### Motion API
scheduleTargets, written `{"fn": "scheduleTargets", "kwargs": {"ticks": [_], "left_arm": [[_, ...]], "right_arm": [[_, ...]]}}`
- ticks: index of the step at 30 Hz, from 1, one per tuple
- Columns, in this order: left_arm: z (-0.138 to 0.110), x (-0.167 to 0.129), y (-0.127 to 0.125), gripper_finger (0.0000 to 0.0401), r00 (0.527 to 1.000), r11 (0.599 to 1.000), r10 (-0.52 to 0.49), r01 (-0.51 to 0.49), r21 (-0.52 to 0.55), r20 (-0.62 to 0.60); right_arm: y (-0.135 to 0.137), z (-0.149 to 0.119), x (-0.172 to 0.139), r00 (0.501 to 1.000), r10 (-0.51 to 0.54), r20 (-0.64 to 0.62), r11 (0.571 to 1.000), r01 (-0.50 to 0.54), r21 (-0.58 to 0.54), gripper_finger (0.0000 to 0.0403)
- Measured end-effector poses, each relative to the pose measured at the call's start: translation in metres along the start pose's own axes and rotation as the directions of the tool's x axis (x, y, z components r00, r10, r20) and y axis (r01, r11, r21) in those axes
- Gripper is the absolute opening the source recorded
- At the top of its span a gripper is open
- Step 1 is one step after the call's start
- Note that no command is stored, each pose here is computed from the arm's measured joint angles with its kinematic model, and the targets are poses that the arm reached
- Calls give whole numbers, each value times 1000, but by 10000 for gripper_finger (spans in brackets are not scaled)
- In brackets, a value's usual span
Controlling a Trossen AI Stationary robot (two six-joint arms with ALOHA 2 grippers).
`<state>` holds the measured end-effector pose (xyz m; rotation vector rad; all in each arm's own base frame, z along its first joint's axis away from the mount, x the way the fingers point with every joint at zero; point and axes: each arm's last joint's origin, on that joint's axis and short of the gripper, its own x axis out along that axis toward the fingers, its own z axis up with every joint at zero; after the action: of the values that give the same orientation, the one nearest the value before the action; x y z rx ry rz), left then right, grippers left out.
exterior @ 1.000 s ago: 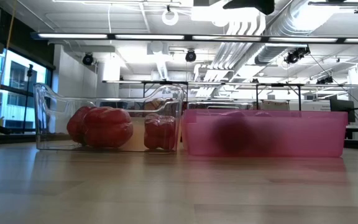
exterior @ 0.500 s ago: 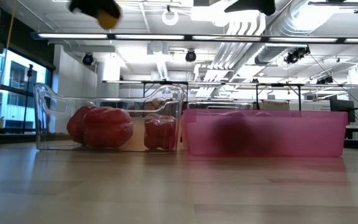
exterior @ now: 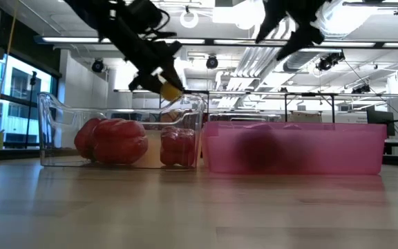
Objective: Sort produce into baskets
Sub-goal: Put the lemon into the orange bin
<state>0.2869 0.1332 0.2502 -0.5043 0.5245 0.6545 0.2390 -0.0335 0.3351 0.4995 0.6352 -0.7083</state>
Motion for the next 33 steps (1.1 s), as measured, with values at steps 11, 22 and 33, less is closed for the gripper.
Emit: {"fn": "scheduleTargets", "kwargs": {"ticks": [11, 22, 33], "left_arm": [[29, 15, 5, 194, 999, 995, 38, -37, -91, 1], [28, 15, 28, 301, 990, 991, 120, -125, -55, -80], [17, -19, 17, 336, 986, 986, 16, 13, 166, -168]], "right_arm": [[-46, 28, 17, 998, -13, -56, 990, 5, -140, 376], [-55, 39, 19, 1000, 9, -6, 998, -9, -55, 376], [-19, 26, 11, 929, 349, -119, 937, -345, 55, 376]]}}
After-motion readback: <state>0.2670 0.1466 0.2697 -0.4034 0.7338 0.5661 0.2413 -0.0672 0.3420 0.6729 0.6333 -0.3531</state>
